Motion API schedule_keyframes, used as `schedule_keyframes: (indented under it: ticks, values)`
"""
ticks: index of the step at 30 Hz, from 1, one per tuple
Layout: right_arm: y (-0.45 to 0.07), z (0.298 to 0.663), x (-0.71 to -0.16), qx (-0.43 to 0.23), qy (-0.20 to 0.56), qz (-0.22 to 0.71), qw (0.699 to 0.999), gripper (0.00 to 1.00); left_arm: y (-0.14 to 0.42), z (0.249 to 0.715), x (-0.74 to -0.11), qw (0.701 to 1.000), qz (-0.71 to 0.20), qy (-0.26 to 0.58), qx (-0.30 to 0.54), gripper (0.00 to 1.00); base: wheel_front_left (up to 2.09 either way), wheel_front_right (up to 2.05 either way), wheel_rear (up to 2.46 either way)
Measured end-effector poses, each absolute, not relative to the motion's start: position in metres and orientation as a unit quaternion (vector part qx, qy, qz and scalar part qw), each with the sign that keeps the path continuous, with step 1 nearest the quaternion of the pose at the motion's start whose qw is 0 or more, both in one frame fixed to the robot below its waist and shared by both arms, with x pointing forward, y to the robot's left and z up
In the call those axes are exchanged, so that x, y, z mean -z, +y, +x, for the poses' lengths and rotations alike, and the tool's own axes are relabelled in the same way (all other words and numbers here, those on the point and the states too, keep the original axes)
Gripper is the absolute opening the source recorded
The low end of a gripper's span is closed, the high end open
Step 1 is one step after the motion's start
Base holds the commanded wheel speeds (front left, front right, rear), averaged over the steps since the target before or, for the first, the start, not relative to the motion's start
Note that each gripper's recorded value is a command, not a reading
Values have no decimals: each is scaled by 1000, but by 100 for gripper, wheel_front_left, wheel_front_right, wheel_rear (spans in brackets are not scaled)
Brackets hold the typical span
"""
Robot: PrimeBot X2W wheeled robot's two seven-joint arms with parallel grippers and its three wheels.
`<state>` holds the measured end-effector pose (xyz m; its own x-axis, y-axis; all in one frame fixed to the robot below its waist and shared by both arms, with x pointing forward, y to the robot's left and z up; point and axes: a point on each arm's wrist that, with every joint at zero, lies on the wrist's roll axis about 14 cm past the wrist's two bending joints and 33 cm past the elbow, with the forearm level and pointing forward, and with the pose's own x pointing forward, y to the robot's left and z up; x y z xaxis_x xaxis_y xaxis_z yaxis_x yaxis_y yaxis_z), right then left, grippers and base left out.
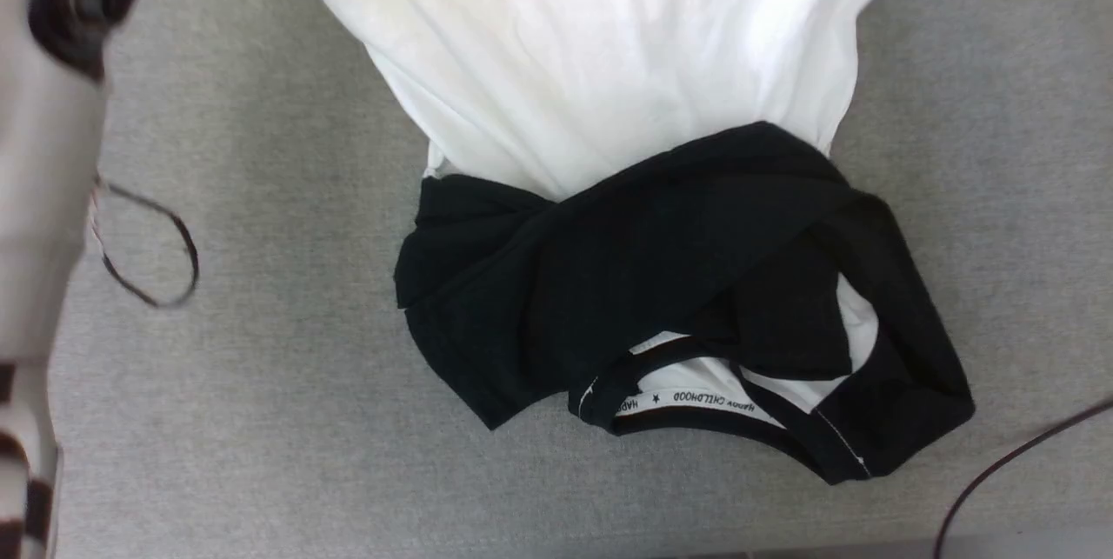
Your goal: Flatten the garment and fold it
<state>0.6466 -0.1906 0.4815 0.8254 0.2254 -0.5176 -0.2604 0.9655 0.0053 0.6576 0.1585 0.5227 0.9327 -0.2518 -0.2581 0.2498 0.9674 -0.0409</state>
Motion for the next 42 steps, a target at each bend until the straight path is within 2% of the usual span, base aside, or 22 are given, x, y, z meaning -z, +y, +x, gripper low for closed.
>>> schedule_keyframes:
  ticks: [9,18,22,29,34,37,38,39,40,41,42]
  values:
    - [-193,596,-502,-154,227,-34,961,0,187,589,-539,992,-49,83,84,0,0,0,0]
    - [-200,515,-488,-165,230,-2,959,0,202,482,-523,990,-76,109,37,0,0,0,0]
    - [-210,487,-480,-149,233,16,961,0,203,450,-515,987,-88,129,25,0,0,0,0]
    - [-223,403,-446,-82,284,57,954,0,195,376,-470,968,-106,226,15,0,0,0,0]
    - [-228,351,-423,-27,337,71,938,0,179,350,-444,954,-120,274,22,0,0,0,0]
    - [-224,335,-413,-14,360,72,930,0,173,342,-434,947,-124,294,26,0,0,0,0]
    - [-222,328,-409,-9,369,74,926,0,169,339,-429,944,-126,304,27,5,0,0,0]
    - [-219,322,-404,-6,378,73,923,0,166,336,-424,941,-129,313,28,22,0,0,0]
    - [-217,318,-401,-4,384,70,921,11,162,333,-419,937,-131,322,29,41,0,0,0]
    - [-217,314,-398,-1,389,67,919,35,160,331,-414,935,-133,328,30,59,0,0,0]
    - [-216,311,-395,2,395,66,916,86,158,329,-411,933,-133,333,29,100,0,0,0]
